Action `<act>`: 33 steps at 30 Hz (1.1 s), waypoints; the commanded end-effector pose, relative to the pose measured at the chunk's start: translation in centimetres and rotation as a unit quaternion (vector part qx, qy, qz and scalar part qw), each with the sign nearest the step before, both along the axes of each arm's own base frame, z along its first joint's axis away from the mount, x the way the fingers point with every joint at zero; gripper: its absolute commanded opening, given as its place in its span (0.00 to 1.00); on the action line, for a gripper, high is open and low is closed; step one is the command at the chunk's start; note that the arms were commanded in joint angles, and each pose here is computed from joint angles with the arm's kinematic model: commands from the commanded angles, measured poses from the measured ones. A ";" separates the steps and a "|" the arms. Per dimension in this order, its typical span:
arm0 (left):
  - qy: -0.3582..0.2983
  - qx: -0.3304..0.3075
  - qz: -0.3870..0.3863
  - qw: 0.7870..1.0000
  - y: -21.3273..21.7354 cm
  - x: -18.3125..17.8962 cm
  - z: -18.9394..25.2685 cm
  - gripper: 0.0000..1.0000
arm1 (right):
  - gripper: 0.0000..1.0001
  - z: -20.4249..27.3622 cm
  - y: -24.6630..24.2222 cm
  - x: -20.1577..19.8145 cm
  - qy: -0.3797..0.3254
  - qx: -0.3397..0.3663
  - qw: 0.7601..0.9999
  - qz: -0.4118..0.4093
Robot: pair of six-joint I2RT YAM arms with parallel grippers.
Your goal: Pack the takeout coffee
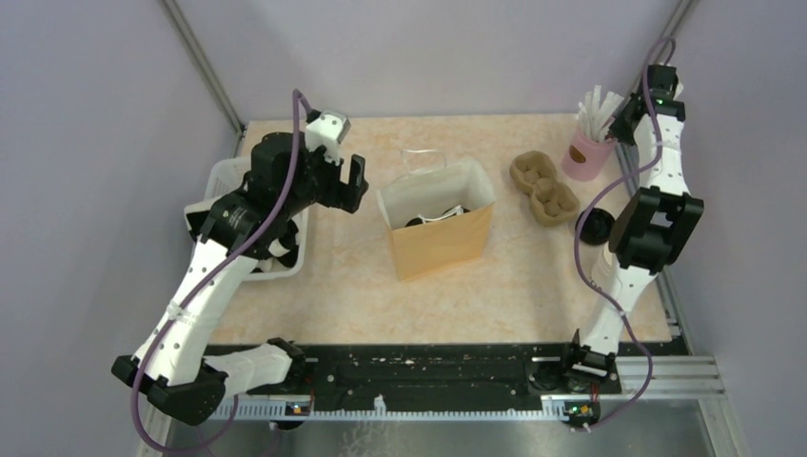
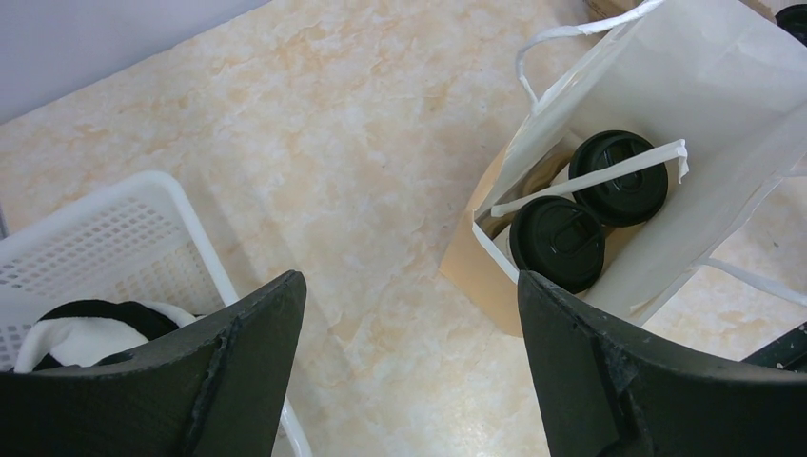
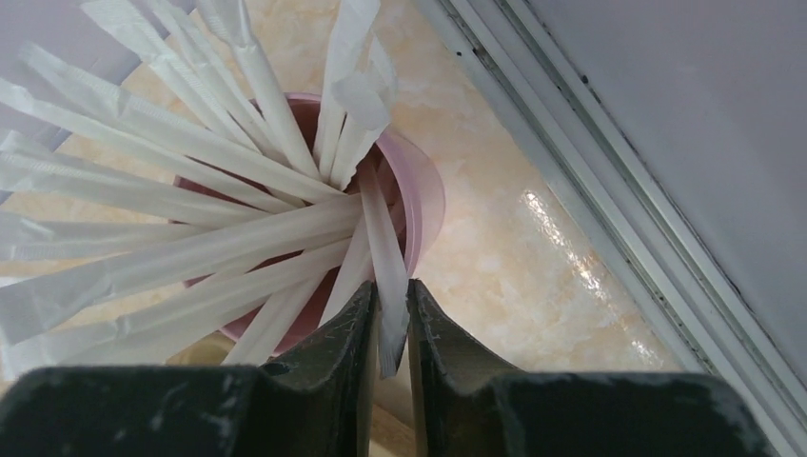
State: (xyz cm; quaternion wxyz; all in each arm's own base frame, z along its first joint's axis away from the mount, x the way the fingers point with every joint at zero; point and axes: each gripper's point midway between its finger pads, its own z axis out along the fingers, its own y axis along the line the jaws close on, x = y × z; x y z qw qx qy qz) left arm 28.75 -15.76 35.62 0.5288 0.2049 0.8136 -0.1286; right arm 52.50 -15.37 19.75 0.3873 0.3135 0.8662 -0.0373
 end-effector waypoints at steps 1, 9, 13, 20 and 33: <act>-0.026 -0.009 0.002 1.000 0.3 -0.1 2.2 0.88 | 0.15 1.8 -1.0 1.3 -0.029 -0.020 0.999 -0.007; -0.029 -0.041 -0.010 0.999 -0.2 -0.9 3.4 0.88 | 0.00 7.8 -0.1 -1.5 -0.022 -0.080 0.997 0.003; -0.024 -0.063 -0.028 0.997 -1.1 -1.3 3.8 0.88 | 0.00 11.4 1.1 -4.1 -0.041 -0.087 0.995 0.004; -0.015 -0.098 -0.043 0.994 -2.1 -1.9 4.3 0.89 | 0.00 18.4 5.0 -10.1 -0.090 -0.084 0.992 0.035; 0.074 -0.209 -0.007 0.975 -4.0 -2.1 4.1 0.93 | 0.00 27.3 27.0 -25.9 -0.246 0.062 0.839 0.481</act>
